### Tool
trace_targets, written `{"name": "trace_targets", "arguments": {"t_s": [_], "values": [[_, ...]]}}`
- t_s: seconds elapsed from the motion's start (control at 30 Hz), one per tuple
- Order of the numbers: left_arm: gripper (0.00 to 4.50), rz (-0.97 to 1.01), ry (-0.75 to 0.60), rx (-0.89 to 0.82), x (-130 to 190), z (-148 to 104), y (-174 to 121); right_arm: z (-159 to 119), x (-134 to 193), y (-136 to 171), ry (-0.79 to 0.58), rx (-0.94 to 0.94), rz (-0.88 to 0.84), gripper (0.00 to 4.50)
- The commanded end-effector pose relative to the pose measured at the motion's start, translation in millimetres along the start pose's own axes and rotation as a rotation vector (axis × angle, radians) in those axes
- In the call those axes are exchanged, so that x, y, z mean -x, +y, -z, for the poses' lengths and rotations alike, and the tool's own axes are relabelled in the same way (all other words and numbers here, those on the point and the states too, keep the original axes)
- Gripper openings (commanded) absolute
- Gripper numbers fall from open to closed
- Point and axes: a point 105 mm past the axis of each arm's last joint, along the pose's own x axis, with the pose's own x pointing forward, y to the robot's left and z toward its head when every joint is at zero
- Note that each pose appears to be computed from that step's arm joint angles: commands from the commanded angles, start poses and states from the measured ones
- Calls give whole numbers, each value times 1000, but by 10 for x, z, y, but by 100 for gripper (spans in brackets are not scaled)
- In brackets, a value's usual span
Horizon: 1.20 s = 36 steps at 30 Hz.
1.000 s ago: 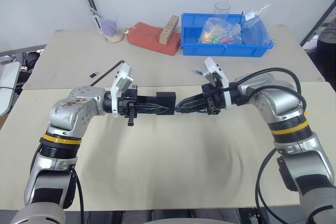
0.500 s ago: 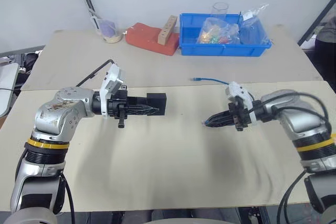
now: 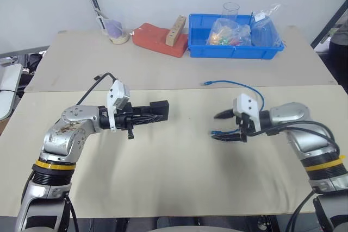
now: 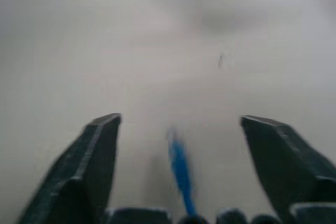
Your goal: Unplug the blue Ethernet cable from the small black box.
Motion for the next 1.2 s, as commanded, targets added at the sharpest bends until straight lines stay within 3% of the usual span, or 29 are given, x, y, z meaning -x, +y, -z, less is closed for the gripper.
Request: {"name": "trace_targets", "arguments": {"t_s": [0.03, 0.13, 0.27, 0.57, 0.83, 0.97, 1.07, 1.2], "values": [[55, -218, -32, -40, 100, 115, 279, -549, -30, 76, -187, -14, 44, 447], [55, -402, -70, -60, 110, 248, 498, -761, -140, 118, -268, -40, 119, 447], [55, -573, -72, -90, 104, 449, 706, -799, -268, 173, -277, -49, 174, 447], [55, -693, -81, -40, 30, 742, 872, -740, -311, 83, -235, -53, 236, 447], [440, -705, -92, 0, 270, 744, 873, -651, -263, 34, -220, -56, 255, 450], [446, -674, -78, -2, 446, 649, 763, -583, -191, 23, -202, -50, 256, 450], [446, -567, 5, -19, 675, 516, 513, -409, -46, 7, -134, -19, 250, 450], [446, -481, 131, -55, 992, 133, 311, -295, 184, -87, -77, 8, 281, 450]]}}
